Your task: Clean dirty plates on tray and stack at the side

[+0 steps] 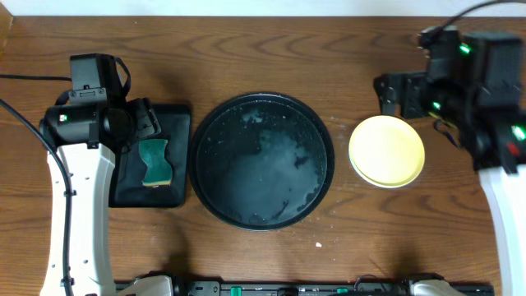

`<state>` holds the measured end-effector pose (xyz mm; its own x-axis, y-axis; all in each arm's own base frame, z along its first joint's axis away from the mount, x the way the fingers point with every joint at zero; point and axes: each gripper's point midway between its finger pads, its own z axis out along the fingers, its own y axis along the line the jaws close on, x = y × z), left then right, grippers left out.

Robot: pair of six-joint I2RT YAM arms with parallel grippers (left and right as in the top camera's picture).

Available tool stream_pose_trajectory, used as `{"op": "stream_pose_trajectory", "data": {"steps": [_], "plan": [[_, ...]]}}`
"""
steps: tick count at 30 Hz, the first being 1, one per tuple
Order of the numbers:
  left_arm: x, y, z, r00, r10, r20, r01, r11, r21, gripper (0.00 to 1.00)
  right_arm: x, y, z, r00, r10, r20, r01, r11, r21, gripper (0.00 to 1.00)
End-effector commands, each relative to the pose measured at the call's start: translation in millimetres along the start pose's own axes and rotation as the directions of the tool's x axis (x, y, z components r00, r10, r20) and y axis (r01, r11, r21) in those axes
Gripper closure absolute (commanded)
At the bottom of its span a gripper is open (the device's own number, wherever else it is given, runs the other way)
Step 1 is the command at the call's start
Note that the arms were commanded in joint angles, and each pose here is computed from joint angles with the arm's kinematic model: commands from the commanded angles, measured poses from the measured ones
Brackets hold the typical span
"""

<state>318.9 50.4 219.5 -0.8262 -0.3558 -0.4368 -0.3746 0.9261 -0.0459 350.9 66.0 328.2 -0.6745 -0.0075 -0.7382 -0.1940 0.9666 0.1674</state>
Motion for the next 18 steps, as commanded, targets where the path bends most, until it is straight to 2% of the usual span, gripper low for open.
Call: {"op": "stream_pose_trajectory", "data": {"steps": [1,8,11,15,16,18], "plan": [[-1,0,-1,1.0,-0.01,0.0,0.01,1.0,0.008,0.25,0,14,-56,0.996,-0.035,0.086,0.036,0.999,-0.016,0.01],[-1,0,-1,1.0,-0.01,0.0,0.01,1.0,0.008,0.25,44,22,-117,0.997,-0.036,0.074,0.037,0.999,-0.012,0.01],[-1,0,-1,1.0,-0.01,0.0,0.01,1.0,0.008,0.25,65,13,-130,0.999,-0.042,0.033,0.041,0.998,0.046,0.01],[-1,0,-1,1.0,-0.01,0.0,0.01,1.0,0.008,0.25,65,-6,-135,0.998,-0.044,0.054,0.035,0.986,0.161,0.01],[-1,0,-1,1.0,-0.01,0.0,0.01,1.0,0.008,0.25,59,-16,-132,0.996,-0.049,0.08,0.031,0.976,0.214,0.01],[-1,0,-1,1.0,-0.01,0.0,0.01,1.0,0.008,0.25,51,-21,-126,0.988,-0.079,0.133,0.046,0.972,0.232,0.01]]}}
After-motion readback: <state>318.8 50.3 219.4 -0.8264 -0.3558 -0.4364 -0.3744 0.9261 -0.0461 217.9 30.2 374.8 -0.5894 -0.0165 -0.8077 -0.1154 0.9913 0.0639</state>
